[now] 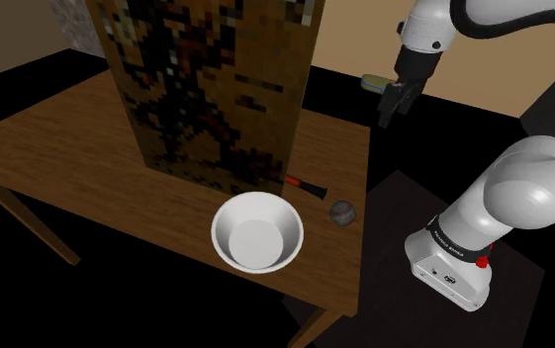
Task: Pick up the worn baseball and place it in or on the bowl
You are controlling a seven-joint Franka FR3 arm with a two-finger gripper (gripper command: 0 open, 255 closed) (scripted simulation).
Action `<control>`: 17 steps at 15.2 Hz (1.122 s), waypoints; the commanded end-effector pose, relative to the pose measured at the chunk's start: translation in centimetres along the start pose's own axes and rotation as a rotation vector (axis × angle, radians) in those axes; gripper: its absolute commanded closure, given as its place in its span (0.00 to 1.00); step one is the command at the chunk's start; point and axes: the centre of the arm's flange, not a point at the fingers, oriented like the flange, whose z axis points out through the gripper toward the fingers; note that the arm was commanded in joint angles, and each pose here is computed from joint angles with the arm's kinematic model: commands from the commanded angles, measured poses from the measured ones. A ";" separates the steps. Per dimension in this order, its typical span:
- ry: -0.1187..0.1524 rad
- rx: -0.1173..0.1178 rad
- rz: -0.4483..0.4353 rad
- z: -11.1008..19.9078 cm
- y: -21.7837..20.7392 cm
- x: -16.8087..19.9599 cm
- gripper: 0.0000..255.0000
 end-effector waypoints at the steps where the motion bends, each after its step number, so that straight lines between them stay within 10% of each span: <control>1: -0.012 0.007 0.008 2.3 -1.3 0.1 0.00; 17: -0.109 0.060 0.061 18.9 -12.7 0.0 0.00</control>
